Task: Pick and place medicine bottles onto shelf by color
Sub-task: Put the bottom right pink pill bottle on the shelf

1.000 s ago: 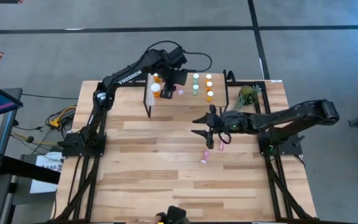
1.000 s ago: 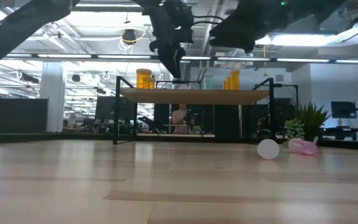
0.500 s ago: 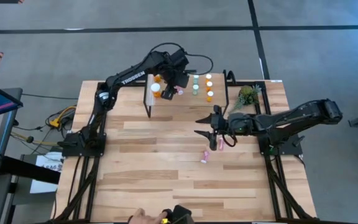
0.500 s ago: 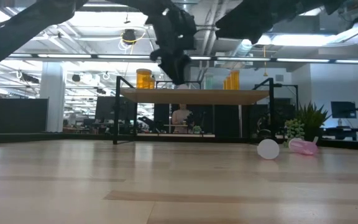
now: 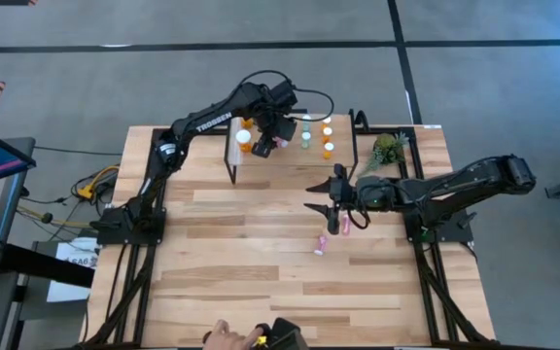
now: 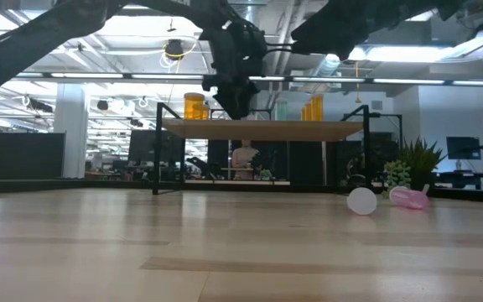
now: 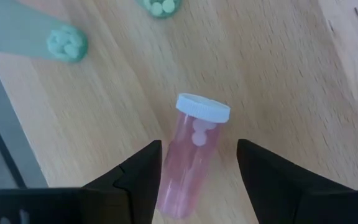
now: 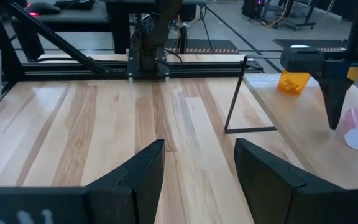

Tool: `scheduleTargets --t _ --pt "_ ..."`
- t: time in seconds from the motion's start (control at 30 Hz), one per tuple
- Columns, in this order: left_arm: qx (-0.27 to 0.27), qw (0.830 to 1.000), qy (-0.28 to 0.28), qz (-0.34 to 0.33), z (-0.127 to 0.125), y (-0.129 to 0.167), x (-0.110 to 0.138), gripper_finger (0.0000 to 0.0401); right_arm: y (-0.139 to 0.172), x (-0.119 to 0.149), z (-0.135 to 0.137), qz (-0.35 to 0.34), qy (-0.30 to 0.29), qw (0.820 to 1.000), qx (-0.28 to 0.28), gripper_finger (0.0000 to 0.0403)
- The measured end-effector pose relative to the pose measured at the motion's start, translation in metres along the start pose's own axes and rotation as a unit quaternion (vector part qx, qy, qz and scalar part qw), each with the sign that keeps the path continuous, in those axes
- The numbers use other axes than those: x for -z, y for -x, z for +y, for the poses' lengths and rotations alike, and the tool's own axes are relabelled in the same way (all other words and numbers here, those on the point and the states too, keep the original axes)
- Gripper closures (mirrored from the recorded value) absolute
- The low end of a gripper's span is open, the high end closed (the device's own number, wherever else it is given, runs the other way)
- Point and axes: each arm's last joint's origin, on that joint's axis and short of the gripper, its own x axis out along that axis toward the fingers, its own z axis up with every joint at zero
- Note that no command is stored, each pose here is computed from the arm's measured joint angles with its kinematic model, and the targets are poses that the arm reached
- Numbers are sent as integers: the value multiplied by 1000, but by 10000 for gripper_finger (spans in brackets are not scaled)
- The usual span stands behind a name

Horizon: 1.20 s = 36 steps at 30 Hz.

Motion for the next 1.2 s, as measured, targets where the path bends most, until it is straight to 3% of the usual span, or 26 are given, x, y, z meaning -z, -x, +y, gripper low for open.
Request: scheduleTargets --t 0.13,0.53,0.93,1.2 --pt "-1 1000 3 1 1 0 1 216 0 0 0 0 0 1000 0 187" --pt "8 999 36 -2 2 0 5 316 0 0 0 0 0 1000 0 187" --pt "65 995 61 -33 -4 7 8 317 0 0 0 0 5 1000 0 187" --pt "83 991 74 -74 -11 40 8 318 0 -2 -1 -11 41 999 25 187"
